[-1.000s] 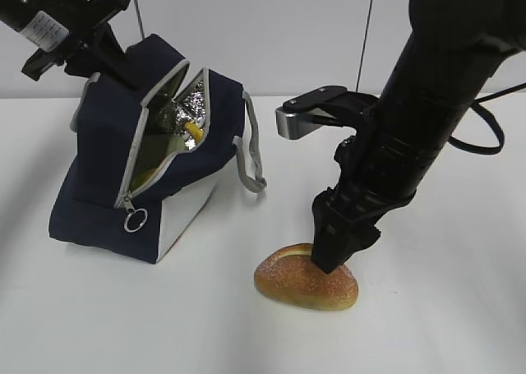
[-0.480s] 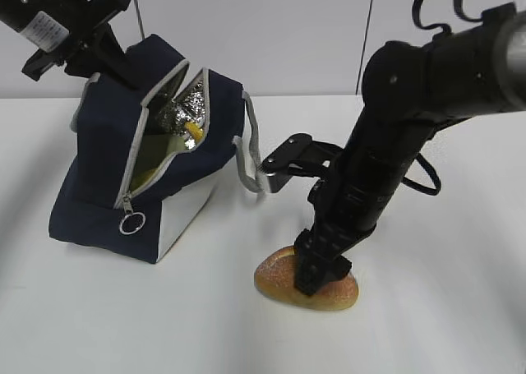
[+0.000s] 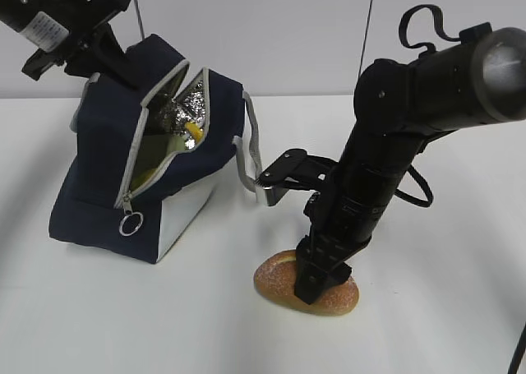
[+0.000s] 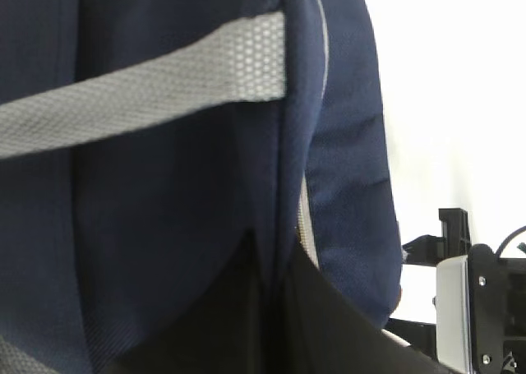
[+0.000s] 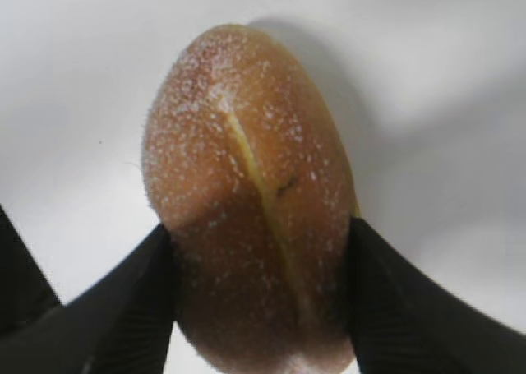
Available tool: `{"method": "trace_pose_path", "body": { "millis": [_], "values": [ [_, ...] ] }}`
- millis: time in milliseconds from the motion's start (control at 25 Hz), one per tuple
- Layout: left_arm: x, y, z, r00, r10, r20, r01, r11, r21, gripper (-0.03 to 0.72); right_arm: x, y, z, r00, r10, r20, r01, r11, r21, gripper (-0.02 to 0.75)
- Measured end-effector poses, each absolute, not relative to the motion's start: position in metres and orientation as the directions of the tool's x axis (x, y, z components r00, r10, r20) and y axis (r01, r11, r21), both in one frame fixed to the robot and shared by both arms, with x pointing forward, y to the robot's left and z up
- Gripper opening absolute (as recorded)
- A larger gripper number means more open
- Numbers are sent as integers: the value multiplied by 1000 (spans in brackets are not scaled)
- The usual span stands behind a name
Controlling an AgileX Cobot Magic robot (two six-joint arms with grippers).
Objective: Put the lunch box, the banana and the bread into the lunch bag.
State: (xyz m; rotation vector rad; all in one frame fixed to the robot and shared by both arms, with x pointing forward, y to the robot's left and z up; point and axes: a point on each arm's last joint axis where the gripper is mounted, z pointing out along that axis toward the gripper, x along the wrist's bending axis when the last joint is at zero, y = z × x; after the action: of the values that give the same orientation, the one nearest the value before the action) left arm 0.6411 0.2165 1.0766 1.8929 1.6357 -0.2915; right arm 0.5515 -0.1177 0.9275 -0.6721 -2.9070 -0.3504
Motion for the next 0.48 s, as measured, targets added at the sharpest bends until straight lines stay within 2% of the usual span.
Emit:
{"method": "trace_pose_path", "body": {
  "millis": [160, 280, 480],
  "values": [
    [641, 216, 1077, 211, 817, -537, 952, -48, 302, -3, 550, -117, 935, -882, 407, 237, 446, 883, 147, 417],
    [641, 216, 1077, 212, 817, -536, 952, -48, 302, -3, 555, -113, 953, -866, 417, 274, 461, 879, 119, 415],
    [641, 216, 1077, 212, 817, -536, 952, -48, 302, -3, 581, -102, 1001, -846, 496, 196, 530, 823, 204, 414]
  ]
}}
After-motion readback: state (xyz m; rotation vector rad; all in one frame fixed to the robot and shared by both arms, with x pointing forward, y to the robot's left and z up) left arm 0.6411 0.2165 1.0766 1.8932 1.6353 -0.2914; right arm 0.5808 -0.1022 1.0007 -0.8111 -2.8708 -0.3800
